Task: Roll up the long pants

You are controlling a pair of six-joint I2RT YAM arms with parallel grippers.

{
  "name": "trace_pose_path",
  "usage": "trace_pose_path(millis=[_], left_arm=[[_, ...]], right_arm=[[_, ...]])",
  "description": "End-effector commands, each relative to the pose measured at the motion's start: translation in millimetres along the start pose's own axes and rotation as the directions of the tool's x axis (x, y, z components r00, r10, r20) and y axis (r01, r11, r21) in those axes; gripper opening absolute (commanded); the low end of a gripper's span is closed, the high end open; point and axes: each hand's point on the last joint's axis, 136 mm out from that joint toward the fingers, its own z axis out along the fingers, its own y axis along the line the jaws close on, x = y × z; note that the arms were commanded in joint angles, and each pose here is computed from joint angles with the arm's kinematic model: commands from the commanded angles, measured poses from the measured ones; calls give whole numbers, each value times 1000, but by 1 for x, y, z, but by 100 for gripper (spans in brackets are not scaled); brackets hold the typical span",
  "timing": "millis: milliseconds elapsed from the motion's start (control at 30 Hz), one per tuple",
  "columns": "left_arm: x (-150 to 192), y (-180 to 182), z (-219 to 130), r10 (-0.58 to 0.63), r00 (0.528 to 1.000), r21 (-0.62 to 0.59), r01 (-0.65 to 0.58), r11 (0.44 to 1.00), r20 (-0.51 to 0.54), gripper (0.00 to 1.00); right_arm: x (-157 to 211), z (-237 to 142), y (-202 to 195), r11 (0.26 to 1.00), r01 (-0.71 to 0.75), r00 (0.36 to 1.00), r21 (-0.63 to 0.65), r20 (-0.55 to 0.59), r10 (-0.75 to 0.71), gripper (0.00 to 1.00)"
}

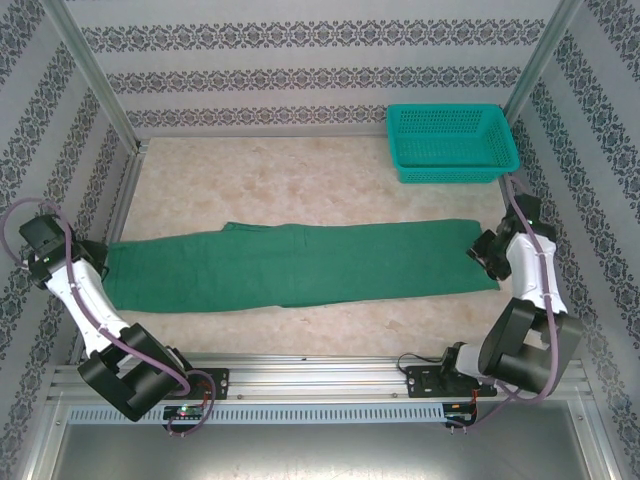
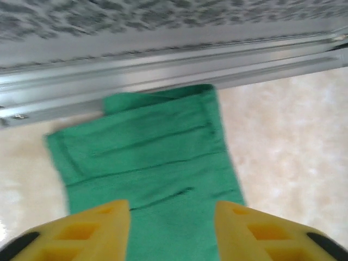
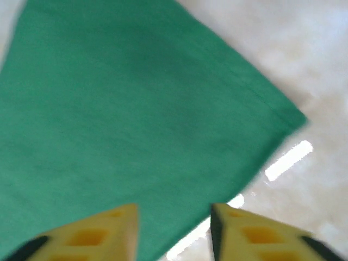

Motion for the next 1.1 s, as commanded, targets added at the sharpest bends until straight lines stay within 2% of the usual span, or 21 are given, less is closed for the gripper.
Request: trace_pose_path(millis=[0,33,167,300,567,667,867,1067], left_arm=[[33,-29,25,77,992,106,-66,992,-102,8],[47,-29,37,104,985,101,-90,991,-140,0],[91,-19,77,132,957,54,-122,991,-260,0],[105,-20,97,167,941,24,-167,986,-296,0],[96,-2,142,137,933,-158,-199,967,-334,0],[90,-1,153,135,932,-202,-211,956,-336,0],[94,-20,178,157,919,-203,-242,949,-362,0],[123,-47,206,227,878,-171,-322,931,-421,0]], right_arm=[[-3,24,49,995,68,997,-78,-30,-71,0],[1,33,59,993,89,994,-77,-51,-93,0],[17,66,90,985,149,978,-91,-133,-160,0],[24,91,98,983,172,965,-66,-189,-181,0],[7,119,62,997,61,963,45,-266,-47,0],[-1,120,59,1000,7,956,30,-292,2,0],[-22,110,42,995,-42,961,90,-267,65,0],[-23,108,10,989,-94,958,112,-260,120,0]])
